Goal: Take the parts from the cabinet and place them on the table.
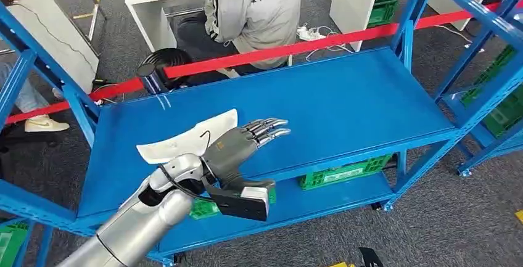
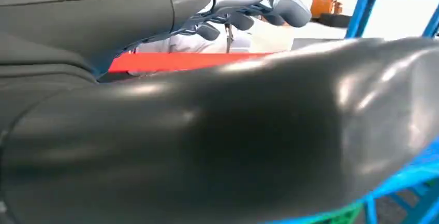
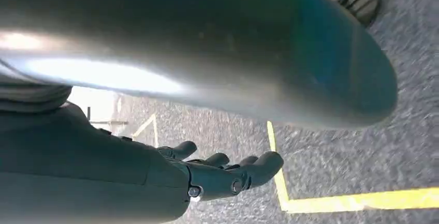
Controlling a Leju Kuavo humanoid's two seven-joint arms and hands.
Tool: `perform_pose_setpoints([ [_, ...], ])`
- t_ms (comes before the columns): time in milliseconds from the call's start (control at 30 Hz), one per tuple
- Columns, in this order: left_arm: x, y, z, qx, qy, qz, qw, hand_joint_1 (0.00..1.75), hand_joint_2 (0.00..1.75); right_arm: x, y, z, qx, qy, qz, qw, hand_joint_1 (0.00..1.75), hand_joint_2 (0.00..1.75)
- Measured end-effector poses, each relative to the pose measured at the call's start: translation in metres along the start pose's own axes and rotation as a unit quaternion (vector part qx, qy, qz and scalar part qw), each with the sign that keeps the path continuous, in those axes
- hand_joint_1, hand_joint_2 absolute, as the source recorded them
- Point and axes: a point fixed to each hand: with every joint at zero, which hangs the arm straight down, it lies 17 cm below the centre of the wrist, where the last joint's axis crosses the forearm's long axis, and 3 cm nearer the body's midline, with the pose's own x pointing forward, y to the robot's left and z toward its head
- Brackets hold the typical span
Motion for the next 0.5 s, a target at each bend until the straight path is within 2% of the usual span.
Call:
perform_pose_setpoints([
  [133,-0.011,-0.008,0.006,-0.008,0.011,0.001,1.000,0.00,0.00,-0.012,0.013,-0.001,0.011,0.010,-0.001,1.000,0.00,0.00],
  [233,-0.017,-0.009,0.010,-0.012,0.014,0.001,1.000,0.00,0.00,-0.002,0.012,0.001,0.009,0.002,-0.001,1.000,0.00,0.00],
  [367,-0.004,-0.002,0.002,-0.006,-0.005,0.009,1.000,0.00,0.00,0.009,0.013,0.002,0.009,-0.005,0.000,1.000,0.00,0.00],
  [500,-0.016,-0.028,0.015,-0.023,0.012,0.035,0.999,0.00,0.00,0.002,0.004,0.001,0.003,0.000,-0.002,1.000,0.00,0.00],
])
